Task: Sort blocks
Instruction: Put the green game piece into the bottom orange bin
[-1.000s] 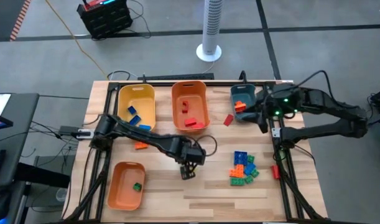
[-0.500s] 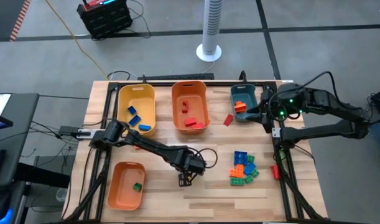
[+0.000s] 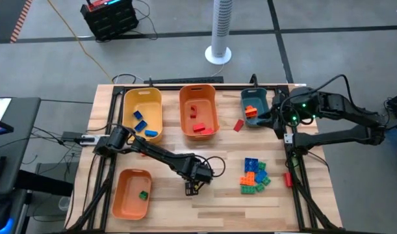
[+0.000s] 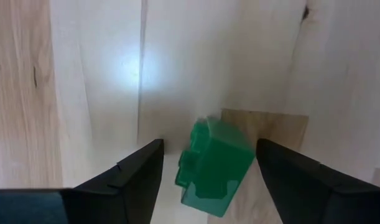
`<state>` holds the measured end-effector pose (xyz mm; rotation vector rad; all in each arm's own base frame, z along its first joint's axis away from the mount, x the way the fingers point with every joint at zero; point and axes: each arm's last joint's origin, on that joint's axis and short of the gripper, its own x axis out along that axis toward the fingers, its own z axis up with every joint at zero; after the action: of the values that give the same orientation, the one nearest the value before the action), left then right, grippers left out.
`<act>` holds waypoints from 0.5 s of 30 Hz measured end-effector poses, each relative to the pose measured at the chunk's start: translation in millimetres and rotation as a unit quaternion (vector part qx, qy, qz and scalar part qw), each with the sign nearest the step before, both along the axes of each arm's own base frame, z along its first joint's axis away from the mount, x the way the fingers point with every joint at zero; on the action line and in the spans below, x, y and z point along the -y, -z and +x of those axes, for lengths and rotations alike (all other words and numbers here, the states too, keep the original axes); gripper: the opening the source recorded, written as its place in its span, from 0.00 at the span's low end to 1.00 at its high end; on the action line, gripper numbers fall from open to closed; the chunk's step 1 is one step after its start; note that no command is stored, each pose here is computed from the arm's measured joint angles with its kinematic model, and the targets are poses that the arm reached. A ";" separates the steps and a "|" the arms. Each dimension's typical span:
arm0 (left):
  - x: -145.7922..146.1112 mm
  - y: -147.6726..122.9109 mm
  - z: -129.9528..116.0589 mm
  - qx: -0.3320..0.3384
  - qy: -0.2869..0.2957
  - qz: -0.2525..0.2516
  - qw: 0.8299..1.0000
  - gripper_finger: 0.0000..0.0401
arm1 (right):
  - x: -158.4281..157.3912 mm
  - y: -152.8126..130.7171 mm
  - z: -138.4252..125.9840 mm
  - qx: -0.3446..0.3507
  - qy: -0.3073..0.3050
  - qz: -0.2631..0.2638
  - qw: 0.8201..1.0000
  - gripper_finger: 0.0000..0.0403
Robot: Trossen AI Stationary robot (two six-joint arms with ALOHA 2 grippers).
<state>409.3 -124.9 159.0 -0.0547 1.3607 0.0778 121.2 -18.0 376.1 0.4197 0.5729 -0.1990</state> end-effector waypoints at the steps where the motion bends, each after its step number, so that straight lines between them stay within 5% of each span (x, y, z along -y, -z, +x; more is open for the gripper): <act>1: 0.0 0.0 -0.1 -0.001 0.000 -0.001 1.000 0.61 | 0.0 0.0 0.0 0.000 0.000 0.000 1.000 0.44; 9: 0.6 -8.8 -4.8 -0.024 0.001 -0.011 1.000 0.22 | 0.0 0.0 0.0 0.000 0.000 -0.001 1.000 0.44; 15: -4.4 -62.8 -17.1 0.009 -0.021 -0.032 0.999 0.21 | 1.0 0.8 2.2 -0.006 0.000 -0.015 1.000 0.44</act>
<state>392.2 -120.5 221.8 -0.1382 1.3441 0.0688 123.4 -19.0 375.3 0.3891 0.5806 -0.2108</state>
